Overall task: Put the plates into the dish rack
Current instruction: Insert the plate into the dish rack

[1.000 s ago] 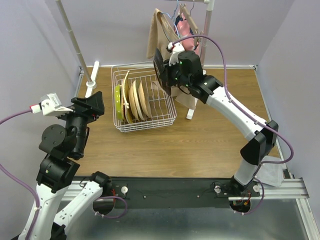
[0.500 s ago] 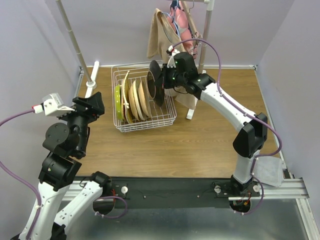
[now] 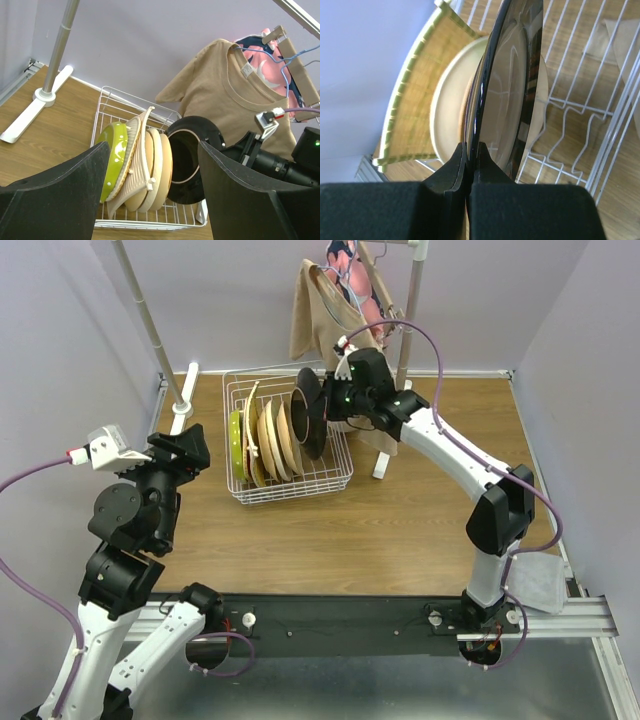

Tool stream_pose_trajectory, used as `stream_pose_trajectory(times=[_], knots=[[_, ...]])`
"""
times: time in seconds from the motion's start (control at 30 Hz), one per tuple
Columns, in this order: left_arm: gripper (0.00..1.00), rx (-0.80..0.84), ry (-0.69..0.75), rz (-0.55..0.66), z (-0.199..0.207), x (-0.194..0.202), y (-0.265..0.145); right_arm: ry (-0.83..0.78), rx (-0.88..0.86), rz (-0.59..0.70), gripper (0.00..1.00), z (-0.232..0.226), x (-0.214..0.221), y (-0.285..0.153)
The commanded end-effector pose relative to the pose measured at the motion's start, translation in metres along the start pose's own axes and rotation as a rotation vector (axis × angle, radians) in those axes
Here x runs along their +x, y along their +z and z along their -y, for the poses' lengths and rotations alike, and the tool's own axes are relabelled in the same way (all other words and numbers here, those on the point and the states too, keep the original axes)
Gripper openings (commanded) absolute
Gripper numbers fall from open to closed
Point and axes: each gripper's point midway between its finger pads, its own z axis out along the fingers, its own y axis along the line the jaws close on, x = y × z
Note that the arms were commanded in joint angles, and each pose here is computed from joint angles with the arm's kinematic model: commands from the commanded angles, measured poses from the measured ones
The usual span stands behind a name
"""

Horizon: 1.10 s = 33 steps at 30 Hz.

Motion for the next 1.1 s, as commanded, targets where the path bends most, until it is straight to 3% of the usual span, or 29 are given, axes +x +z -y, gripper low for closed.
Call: stream_pose_trajectory(times=[0.0,0.3,0.4,0.63,1.07], knots=[[0.8,-0.042,0.021,-0.002,-0.009,0.006,0.003,0.002,-0.063,0.07,0.01,-0.012,-0.013,-0.008],[0.8,-0.041,0.021,-0.006,-0.009,0.008,0.004,-0.028,-0.002,0.049,0.01,0.006,0.004,-0.002],[0.8,-0.041,0.023,-0.012,-0.01,0.012,0.004,-0.054,0.01,0.038,0.08,0.007,0.011,0.004],[0.8,-0.041,0.016,-0.022,-0.014,0.018,0.003,-0.095,0.016,0.02,0.37,0.006,0.023,0.013],[0.8,-0.042,0.017,-0.026,-0.017,0.022,0.001,-0.159,-0.026,0.03,0.58,-0.007,0.019,0.007]])
